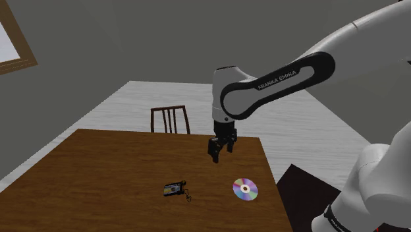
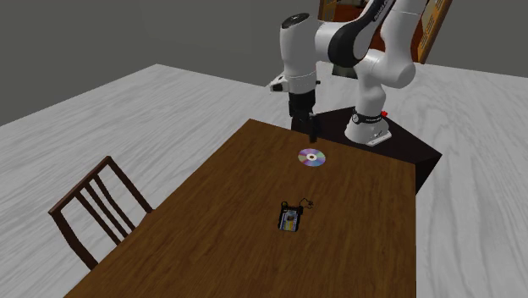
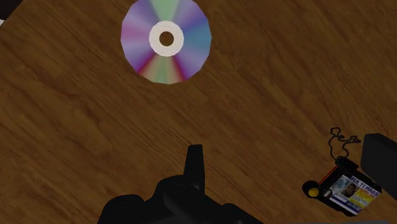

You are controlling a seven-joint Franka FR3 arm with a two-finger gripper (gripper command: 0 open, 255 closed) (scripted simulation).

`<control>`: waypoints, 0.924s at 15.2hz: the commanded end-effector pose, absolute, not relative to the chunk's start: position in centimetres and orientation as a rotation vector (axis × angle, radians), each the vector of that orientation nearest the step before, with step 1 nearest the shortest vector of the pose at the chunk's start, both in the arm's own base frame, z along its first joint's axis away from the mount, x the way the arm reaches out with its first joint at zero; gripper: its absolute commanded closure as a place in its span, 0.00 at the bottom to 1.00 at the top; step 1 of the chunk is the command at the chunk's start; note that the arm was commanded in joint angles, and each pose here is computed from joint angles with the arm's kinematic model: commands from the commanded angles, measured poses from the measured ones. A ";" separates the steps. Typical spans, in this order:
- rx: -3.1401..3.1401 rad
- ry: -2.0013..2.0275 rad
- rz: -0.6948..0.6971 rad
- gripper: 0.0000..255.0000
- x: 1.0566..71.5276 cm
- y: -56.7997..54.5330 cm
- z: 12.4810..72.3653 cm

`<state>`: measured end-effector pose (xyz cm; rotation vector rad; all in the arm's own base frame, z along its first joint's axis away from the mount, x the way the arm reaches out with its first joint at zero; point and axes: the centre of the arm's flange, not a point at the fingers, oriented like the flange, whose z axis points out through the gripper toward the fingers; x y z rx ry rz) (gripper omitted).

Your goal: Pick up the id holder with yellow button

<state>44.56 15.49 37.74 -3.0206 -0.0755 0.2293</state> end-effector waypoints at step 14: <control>-2.965 -0.236 0.283 0.00 51.5 28.9 26.6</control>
